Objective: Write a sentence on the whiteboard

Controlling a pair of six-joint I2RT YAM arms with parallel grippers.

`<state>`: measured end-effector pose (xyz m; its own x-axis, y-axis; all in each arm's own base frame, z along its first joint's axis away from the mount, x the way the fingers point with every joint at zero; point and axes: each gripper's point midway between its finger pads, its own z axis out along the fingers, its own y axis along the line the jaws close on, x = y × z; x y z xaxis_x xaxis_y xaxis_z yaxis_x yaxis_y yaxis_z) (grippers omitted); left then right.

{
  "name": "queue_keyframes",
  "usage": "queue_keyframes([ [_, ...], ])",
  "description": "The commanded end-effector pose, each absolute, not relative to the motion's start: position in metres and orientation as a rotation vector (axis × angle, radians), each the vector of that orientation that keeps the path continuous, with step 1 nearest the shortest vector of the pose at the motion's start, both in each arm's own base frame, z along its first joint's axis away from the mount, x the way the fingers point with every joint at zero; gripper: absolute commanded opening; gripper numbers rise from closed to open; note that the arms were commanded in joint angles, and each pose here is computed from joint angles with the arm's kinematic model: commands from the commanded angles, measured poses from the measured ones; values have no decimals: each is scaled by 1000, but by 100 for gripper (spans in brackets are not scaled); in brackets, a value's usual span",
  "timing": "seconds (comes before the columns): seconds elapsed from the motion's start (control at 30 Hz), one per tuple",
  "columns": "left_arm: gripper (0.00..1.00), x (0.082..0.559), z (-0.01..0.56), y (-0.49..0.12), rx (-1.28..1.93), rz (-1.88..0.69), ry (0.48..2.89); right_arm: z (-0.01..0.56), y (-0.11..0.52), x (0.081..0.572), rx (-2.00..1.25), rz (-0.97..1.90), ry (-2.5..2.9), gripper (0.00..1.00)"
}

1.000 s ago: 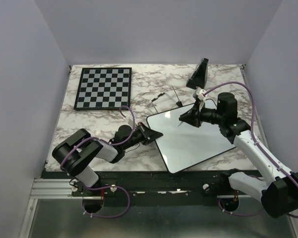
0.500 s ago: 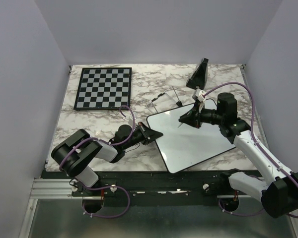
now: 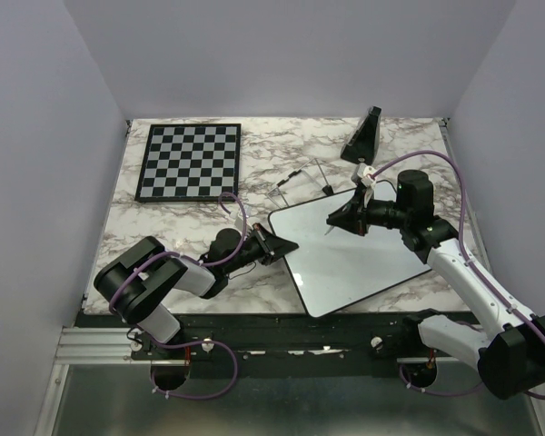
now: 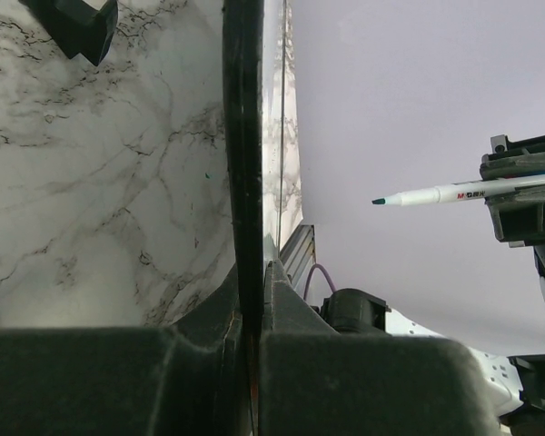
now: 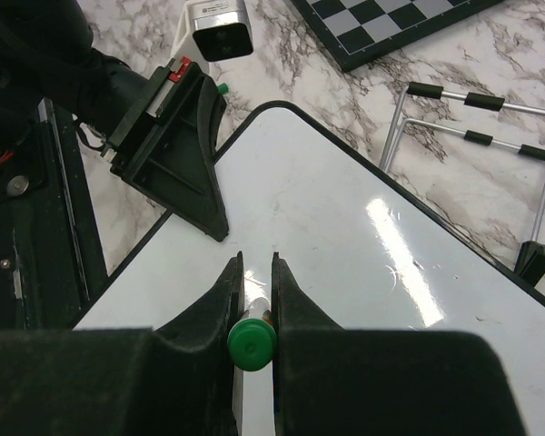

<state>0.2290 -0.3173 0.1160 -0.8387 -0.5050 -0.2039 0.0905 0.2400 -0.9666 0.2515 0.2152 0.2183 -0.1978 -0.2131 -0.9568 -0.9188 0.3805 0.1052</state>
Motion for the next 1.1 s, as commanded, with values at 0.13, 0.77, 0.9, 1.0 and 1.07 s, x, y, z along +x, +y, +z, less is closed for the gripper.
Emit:
queue_keyframes([
  [0.13, 0, 222, 124, -322, -245, -1655, 2004, 219, 218, 248, -1047, 919, 1640, 1],
  [0.77, 0, 222, 124, -321, -243, -1647, 2008, 219, 218, 249, -1043, 916, 1640, 0],
  [0.9, 0, 222, 123, -321, -240, -1644, 2012, 219, 218, 250, -1042, 917, 1640, 1],
  [1.0, 0, 222, 124, -322, -231, -1647, 2010, 222, 220, 252, -1044, 922, 1633, 1],
  [1.07, 0, 222, 126, -323, -217, -1652, 2005, 226, 223, 255, -1061, 935, 1616, 1],
])
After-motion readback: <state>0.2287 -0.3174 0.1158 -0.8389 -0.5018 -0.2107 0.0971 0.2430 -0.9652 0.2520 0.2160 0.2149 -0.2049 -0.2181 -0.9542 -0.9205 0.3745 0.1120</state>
